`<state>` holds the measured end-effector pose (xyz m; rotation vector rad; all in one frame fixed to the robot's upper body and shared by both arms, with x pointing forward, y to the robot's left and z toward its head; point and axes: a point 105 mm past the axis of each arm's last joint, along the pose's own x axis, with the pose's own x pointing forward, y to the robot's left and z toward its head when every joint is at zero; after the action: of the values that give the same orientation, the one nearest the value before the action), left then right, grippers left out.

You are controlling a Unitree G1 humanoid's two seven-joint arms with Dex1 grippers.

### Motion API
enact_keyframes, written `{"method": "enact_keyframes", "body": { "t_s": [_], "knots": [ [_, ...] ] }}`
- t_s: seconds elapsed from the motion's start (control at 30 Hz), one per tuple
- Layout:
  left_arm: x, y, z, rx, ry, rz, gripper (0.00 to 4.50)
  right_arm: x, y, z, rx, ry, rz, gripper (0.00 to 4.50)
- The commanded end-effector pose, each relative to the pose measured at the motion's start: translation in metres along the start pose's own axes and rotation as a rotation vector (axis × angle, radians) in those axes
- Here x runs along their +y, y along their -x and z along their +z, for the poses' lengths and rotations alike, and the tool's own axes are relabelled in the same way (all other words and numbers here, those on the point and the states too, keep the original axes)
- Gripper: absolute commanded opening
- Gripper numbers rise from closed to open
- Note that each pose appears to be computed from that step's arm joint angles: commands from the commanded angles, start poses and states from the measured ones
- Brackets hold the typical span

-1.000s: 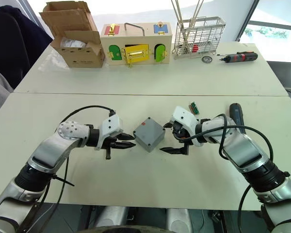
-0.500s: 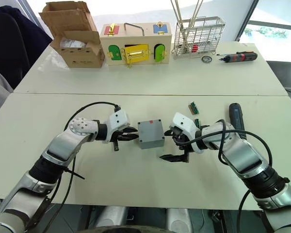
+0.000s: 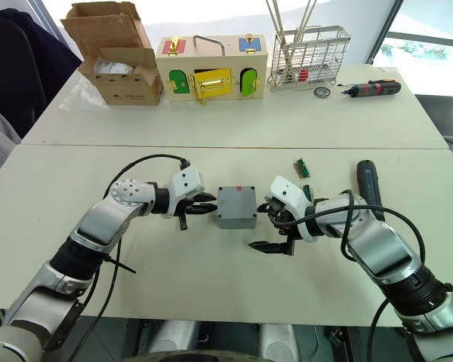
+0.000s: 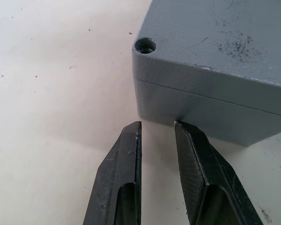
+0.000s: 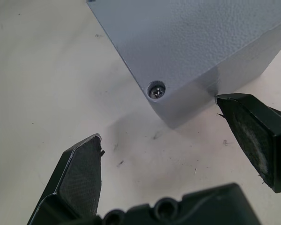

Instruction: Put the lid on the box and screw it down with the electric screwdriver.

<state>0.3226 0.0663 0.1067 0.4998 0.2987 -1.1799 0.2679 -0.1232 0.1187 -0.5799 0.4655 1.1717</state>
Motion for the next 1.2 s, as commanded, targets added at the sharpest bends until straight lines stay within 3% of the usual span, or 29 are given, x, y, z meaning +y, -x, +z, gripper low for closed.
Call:
{"method": "enact_keyframes", "body": {
  "t_s": [0.03, 0.2, 0.33, 0.4, 0.57, 0.73, 1.2],
  "knots": [
    [0.01, 0.014, 0.015, -0.029, -0.066, 0.034, 1.08, -0.009, 0.024, 0.015, -0.03, 0.023, -0.083, 4.47],
    [0.017, 0.055, 0.031, -0.102, -0.047, 0.046, 1.08, -0.043, 0.093, 0.03, -0.18, -0.182, -0.305, 4.47],
    [0.012, 0.068, 0.05, -0.16, -0.03, 0.019, 1.08, -0.073, 0.11, 0.026, -0.318, -0.248, -0.486, 4.47],
    [0.008, 0.068, 0.056, -0.173, -0.034, 0.003, 1.08, -0.091, 0.104, 0.017, -0.336, -0.271, -0.581, 4.47],
    [0.008, 0.061, 0.061, -0.173, -0.057, 0.001, 1.08, -0.104, 0.073, -0.014, -0.296, -0.291, -0.59, 4.47],
    [0.008, 0.059, 0.063, -0.18, -0.053, 0.009, 1.08, -0.124, 0.058, -0.037, -0.289, -0.304, -0.655, 3.15],
    [0.006, 0.057, 0.055, -0.174, -0.036, 0.032, 1.08, -0.141, 0.048, -0.046, -0.323, -0.34, -0.704, 3.15]
  ]
}}
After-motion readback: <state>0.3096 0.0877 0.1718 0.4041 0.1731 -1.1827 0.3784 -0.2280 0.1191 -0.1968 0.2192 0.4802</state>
